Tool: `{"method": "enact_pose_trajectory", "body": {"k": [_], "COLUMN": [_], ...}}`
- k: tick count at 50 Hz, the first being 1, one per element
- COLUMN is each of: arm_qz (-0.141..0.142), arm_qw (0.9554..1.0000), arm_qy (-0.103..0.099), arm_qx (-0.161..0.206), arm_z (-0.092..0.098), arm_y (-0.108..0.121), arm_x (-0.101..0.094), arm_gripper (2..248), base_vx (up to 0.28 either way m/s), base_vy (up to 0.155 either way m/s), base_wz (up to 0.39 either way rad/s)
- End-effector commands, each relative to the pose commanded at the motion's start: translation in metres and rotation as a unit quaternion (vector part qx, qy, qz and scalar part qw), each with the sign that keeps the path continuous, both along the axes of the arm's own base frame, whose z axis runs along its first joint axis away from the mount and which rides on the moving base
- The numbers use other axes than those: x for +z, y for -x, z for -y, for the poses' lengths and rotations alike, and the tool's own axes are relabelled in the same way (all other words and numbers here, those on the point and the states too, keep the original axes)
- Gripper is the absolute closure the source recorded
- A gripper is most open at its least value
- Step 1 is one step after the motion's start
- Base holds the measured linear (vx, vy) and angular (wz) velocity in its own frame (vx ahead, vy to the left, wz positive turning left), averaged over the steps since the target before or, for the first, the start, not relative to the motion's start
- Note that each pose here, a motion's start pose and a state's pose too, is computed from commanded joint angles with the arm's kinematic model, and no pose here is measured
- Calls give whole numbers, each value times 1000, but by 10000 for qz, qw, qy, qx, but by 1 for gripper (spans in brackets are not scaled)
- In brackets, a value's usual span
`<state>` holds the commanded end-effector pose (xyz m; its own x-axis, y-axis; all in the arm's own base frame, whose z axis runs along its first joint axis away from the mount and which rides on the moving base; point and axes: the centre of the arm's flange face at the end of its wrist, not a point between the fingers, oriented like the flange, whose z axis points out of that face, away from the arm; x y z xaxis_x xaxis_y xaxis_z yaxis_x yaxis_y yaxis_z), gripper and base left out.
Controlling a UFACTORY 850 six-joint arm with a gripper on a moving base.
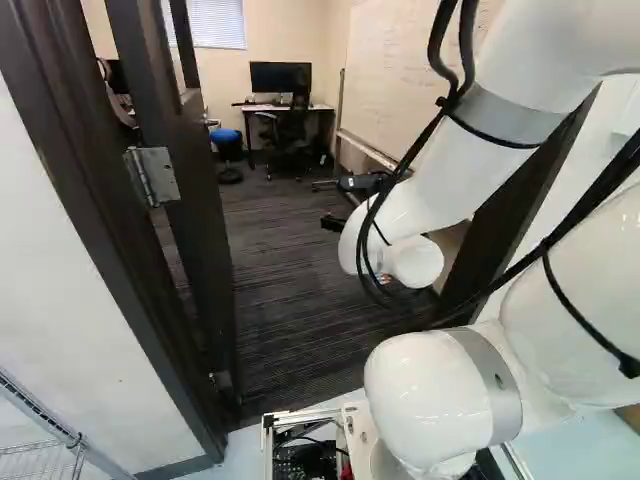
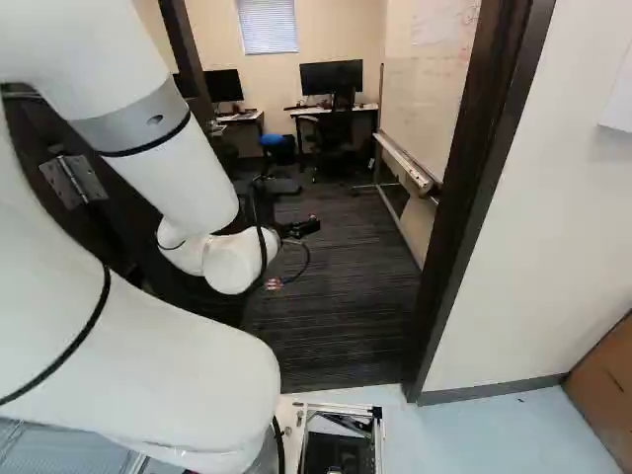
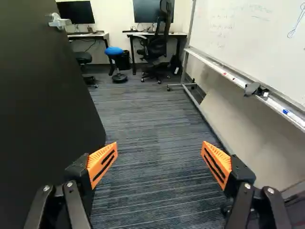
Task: Open the door and move inside
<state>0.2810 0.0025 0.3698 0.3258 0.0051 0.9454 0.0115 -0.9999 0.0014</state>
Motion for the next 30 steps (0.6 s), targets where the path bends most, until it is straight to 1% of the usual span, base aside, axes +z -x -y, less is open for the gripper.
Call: {"method": "enact_pose_trajectory", "body": {"k": [13, 30], "arm_qz": [1, 1], "arm_qw": [10000, 10000], "arm_qy": [-6, -7], "arm_qx": [-48, -57], "arm_z": [2, 2], "arm_y": [9, 11], "arm_x": [-3, -4], "arm_gripper": [3, 3], "base_vx": [0, 0], "base_vy": [0, 0], "base_wz": [0, 0]}}
